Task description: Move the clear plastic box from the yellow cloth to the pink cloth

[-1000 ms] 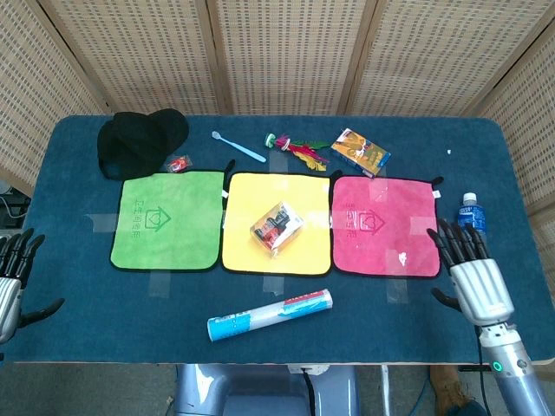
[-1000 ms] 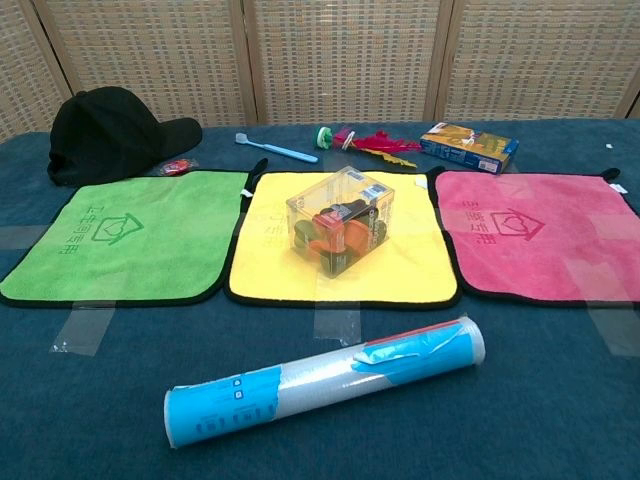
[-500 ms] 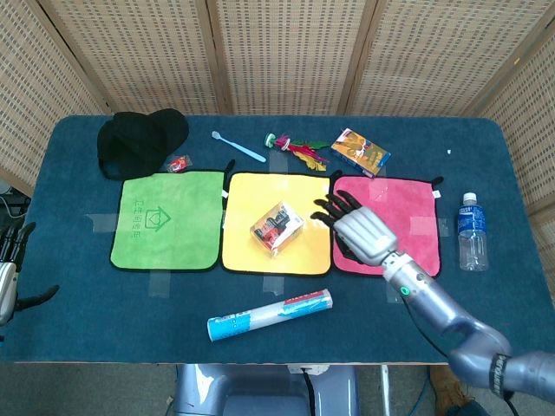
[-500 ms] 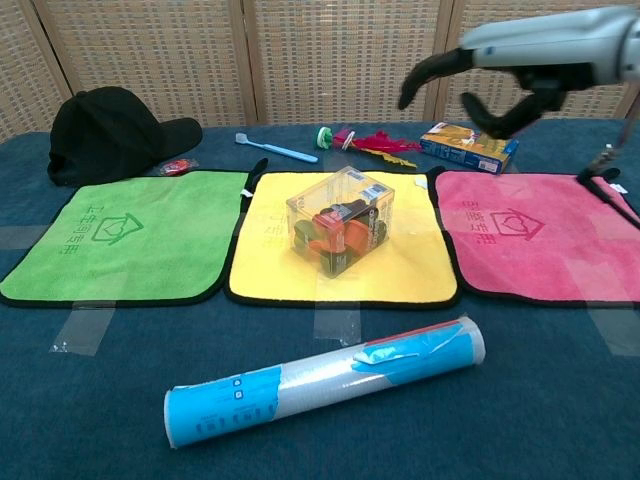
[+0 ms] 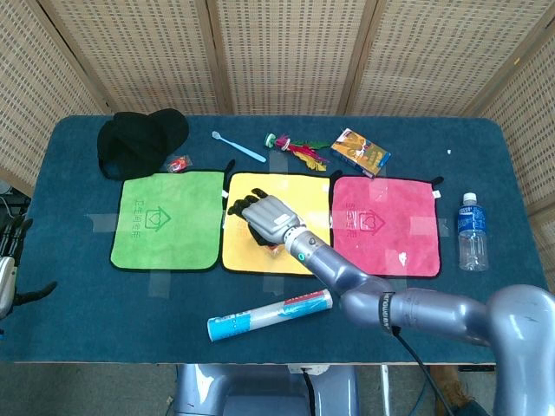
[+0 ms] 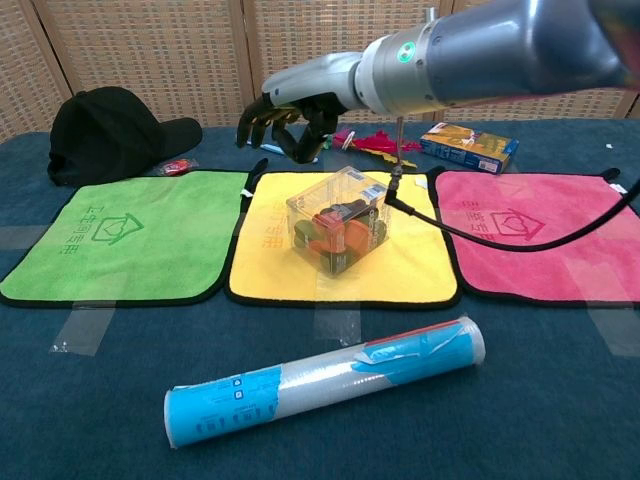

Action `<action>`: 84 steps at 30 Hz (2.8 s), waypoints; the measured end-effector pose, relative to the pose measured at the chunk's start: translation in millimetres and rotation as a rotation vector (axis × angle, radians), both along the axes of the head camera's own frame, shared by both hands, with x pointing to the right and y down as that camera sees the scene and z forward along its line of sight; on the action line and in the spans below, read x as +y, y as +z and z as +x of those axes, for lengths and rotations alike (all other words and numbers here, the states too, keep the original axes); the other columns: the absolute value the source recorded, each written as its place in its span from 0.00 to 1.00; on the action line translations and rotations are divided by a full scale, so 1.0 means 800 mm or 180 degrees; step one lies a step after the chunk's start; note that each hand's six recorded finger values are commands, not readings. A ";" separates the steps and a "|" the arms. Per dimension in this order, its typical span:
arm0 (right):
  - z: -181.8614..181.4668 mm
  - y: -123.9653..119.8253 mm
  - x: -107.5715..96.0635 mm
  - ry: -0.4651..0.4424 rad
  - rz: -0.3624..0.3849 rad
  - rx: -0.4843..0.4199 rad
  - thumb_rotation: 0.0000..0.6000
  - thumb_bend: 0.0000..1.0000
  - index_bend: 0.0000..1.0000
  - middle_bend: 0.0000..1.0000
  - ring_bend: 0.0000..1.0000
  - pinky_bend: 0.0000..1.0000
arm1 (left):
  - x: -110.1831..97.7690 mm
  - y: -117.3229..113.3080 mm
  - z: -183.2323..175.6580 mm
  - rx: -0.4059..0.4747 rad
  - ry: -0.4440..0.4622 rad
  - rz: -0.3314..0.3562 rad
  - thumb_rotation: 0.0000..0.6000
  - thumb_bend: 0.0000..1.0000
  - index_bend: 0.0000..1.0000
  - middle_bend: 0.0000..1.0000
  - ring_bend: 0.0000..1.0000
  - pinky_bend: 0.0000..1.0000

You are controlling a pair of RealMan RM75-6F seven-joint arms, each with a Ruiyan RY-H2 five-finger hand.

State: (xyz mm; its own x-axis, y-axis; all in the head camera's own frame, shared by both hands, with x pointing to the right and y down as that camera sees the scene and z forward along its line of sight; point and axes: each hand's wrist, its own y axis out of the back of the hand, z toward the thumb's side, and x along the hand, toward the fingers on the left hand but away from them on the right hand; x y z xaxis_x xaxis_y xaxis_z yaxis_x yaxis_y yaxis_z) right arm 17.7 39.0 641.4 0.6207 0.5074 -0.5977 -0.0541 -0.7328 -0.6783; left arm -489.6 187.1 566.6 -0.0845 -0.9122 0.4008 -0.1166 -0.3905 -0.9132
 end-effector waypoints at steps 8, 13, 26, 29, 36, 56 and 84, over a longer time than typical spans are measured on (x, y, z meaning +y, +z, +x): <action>-0.024 0.038 0.010 0.0047 -0.0176 0.0205 1.00 1.00 0.26 0.31 0.25 0.12 | -0.004 0.003 -0.005 0.0014 -0.0056 -0.0037 1.00 0.00 0.00 0.00 0.00 0.00; -0.035 0.051 0.030 -0.0189 -0.0175 0.0346 1.00 1.00 0.31 0.35 0.24 0.12 | -0.004 0.005 -0.002 0.0080 -0.0041 -0.0078 1.00 0.00 0.00 0.00 0.00 0.00; -0.024 0.070 0.047 -0.0673 0.0183 0.0785 1.00 1.00 0.34 0.35 0.20 0.12 | -0.004 0.003 -0.003 0.0120 -0.0020 -0.0069 1.00 0.00 0.00 0.00 0.00 0.00; -0.015 0.072 0.049 -0.0804 0.0291 0.0922 1.00 1.00 0.36 0.37 0.20 0.12 | -0.004 0.003 -0.003 0.0124 -0.0016 -0.0073 1.00 0.00 0.00 0.00 0.00 0.00; 0.012 0.071 0.056 -0.1068 0.0516 0.1209 1.00 1.00 0.38 0.40 0.22 0.13 | -0.002 0.003 0.001 0.0131 0.0017 -0.0075 1.00 0.00 0.00 0.00 0.00 0.00; 0.141 0.069 0.029 -0.0717 0.0505 0.1797 1.00 1.00 0.39 0.41 0.25 0.14 | 0.003 0.006 0.009 0.0124 0.0089 -0.0108 1.00 0.00 0.00 0.00 0.00 0.00; 0.243 0.069 0.015 -0.0209 0.0254 0.2365 1.00 0.89 0.25 0.30 0.23 0.15 | 0.010 0.001 0.015 0.0127 0.0139 -0.0089 1.00 0.00 0.00 0.00 0.00 0.00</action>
